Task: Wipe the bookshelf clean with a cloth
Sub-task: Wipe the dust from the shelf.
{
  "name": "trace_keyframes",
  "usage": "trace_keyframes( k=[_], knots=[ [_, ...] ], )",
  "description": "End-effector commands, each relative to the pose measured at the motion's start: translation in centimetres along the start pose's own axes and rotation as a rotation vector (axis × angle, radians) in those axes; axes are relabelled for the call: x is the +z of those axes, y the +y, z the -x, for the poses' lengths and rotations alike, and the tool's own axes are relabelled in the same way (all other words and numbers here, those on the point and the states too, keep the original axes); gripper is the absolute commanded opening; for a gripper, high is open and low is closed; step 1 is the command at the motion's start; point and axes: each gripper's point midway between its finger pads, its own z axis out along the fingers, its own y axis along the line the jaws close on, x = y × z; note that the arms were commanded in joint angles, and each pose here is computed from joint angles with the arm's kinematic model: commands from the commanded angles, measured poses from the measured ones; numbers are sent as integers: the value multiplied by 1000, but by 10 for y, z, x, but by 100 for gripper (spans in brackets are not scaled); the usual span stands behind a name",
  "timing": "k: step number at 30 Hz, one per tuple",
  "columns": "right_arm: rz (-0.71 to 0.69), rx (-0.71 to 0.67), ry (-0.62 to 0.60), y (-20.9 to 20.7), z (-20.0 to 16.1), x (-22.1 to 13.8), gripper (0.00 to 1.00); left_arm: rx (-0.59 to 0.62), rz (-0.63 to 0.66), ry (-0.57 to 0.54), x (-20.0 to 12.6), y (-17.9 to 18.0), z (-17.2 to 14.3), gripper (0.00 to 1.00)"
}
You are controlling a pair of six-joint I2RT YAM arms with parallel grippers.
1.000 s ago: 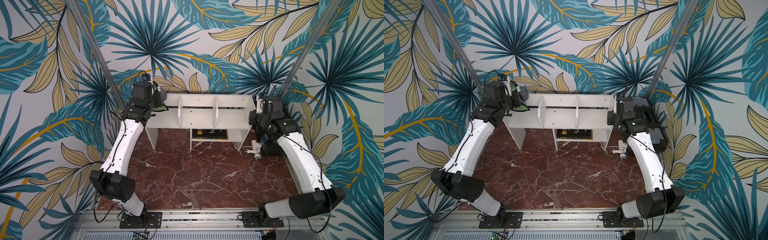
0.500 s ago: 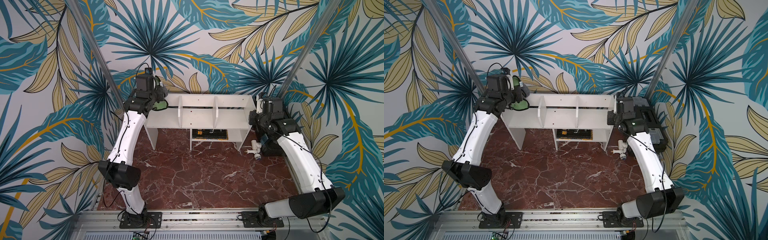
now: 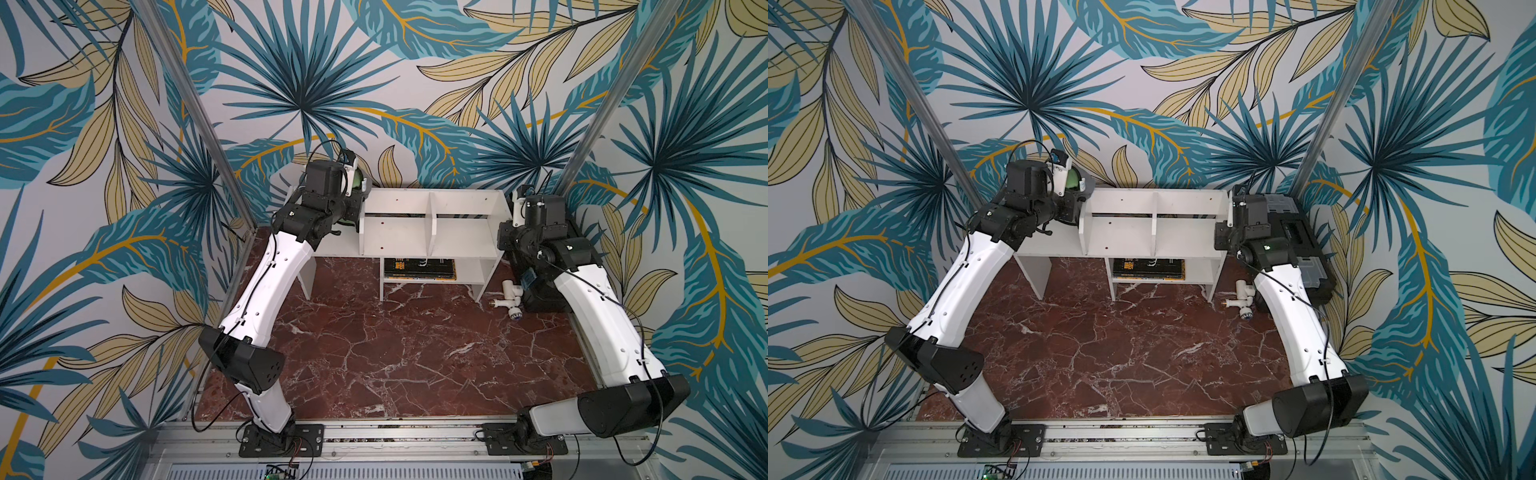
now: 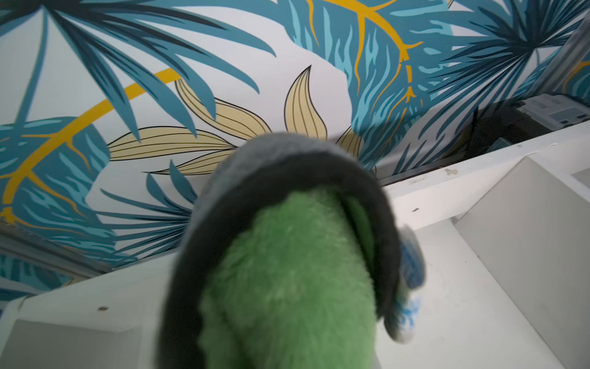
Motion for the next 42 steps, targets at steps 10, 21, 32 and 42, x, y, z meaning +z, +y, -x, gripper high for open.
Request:
trace_keyframes(
  k=[10, 21, 32, 42],
  knots=[
    [101, 7, -13, 21, 0, -3, 0, -105, 310, 139, 21, 98, -94, 0],
    [94, 14, -17, 20, -1, -2, 0, 3, 151, 295, 16, 26, -161, 0],
    [89, 10, -17, 18, -2, -5, 0, -63, 112, 160, 11, 28, -106, 0],
    [97, 10, -25, 19, 4, -8, 0, -160, 356, -20, -23, 132, -7, 0]
  ],
)
